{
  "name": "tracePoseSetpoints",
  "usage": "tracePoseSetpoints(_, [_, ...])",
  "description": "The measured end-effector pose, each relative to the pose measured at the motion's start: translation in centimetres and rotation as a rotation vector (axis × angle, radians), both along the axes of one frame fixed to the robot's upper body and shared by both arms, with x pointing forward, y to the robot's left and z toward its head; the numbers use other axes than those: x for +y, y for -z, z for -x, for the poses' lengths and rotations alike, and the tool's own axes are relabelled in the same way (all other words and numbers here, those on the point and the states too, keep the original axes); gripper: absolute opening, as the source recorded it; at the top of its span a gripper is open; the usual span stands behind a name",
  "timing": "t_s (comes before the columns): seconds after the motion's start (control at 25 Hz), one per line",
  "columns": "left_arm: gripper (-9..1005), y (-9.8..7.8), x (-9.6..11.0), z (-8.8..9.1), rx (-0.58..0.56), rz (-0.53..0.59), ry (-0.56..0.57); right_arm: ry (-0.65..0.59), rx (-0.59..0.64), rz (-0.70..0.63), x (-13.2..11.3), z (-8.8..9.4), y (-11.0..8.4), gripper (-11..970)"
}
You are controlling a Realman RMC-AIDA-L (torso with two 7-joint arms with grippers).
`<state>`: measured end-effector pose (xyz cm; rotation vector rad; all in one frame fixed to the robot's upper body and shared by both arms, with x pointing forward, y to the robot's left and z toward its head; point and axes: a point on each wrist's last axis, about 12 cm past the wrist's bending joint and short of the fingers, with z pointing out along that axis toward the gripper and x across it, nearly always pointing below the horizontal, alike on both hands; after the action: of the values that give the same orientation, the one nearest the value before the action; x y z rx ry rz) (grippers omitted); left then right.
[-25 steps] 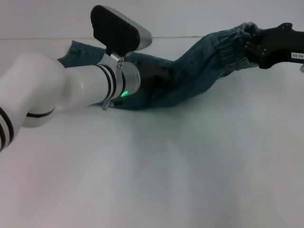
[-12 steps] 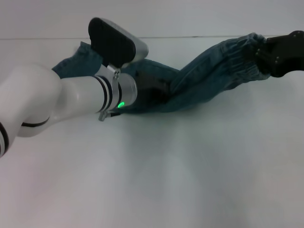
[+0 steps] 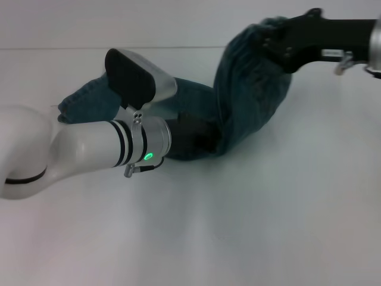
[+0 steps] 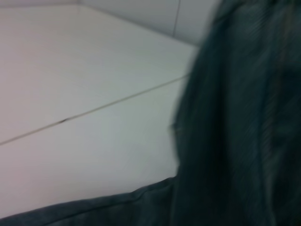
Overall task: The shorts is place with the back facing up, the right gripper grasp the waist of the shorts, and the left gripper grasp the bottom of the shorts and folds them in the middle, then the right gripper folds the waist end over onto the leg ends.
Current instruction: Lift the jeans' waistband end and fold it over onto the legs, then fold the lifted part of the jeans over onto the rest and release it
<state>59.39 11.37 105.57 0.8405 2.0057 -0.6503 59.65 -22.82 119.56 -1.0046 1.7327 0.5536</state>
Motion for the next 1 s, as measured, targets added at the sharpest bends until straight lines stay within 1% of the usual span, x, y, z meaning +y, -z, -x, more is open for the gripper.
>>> tracePoseSetpoints(0.16, [0,0.0,0.3,0.6,-0.016,0.069,0.013,-0.066,-0.005,0.029,3.1,-1.0,0.1,87])
tracePoseSetpoints(0.36, [0,0.1,0.6,1.1,-0.028,0.121,0.013,-0.131,0.006,0.062,6.3,-1.8,0.6,86])
tracePoseSetpoints(0.64, [4,0.5,1.6,1.7,-0.052,0.161,-0.017,-0.168,0.007,0.116,9.2,-2.8,1.2,84])
tracePoseSetpoints(0.68, [5,0.8,2.5,1.9,-0.071,0.17,-0.055,-0.171,0.007,0.12,9.6,-3.0,1.3,84])
tracePoseSetpoints(0.8, [9,1.0,3.6,1.9,-0.092,0.17,-0.092,-0.171,0.006,0.129,10.2,-3.4,1.4,84])
tracePoseSetpoints(1.0, [16,1.5,6.5,2.0,-0.131,0.159,-0.191,-0.17,-0.007,0.141,11.0,-4.0,1.2,84])
